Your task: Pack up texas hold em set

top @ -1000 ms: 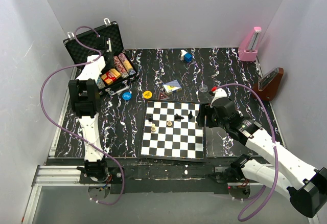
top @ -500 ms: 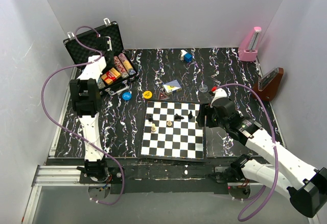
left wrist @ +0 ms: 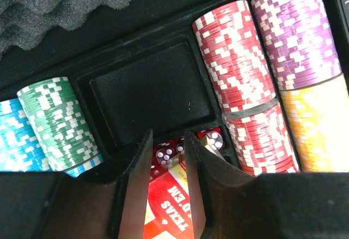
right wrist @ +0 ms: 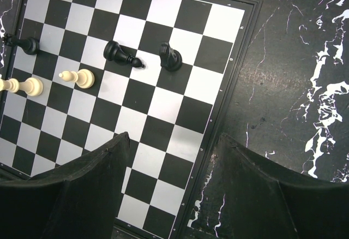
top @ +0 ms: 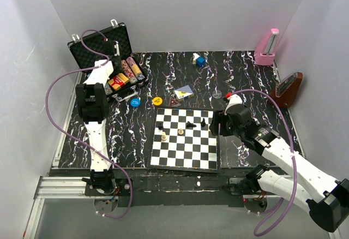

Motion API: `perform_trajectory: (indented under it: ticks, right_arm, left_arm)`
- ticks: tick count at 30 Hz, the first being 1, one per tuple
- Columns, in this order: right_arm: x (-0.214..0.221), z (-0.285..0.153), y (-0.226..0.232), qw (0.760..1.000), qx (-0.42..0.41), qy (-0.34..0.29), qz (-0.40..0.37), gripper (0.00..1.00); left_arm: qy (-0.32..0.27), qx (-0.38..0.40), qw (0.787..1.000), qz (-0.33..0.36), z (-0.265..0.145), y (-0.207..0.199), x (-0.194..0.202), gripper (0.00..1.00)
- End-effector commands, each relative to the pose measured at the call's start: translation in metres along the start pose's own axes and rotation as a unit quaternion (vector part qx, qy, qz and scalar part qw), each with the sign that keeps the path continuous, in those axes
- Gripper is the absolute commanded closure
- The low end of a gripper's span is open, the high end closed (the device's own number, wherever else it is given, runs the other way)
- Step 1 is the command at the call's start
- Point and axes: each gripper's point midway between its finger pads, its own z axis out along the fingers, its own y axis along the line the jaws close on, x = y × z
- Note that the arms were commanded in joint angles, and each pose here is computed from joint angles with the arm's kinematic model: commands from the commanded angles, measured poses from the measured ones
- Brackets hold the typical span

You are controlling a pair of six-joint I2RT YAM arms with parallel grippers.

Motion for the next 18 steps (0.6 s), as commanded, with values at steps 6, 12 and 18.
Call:
perform_trajectory:
  ticks: [6, 12, 18]
  right_arm:
    - [0.0, 0.0, -0.001, 1.0, 0.003, -0.009, 0.004, 0.27]
    - [0.001, -0.002, -0.003, 1.0, 0.005, -0.01, 0.005, 0.27]
    - [0.002, -0.004, -0.004, 1.0, 0.005, -0.013, 0.009, 0.27]
  left_arm:
    - [-0.009, 0.073, 0.996, 0.048, -0.007, -0.02, -0.01, 0.7]
    - [-0.003, 0.117, 0.99, 0.074, -0.011, -0.033, -0.002, 0.7]
    - [0.003, 0.152, 0.985, 0.082, -0.014, -0.044, 0.007, 0.7]
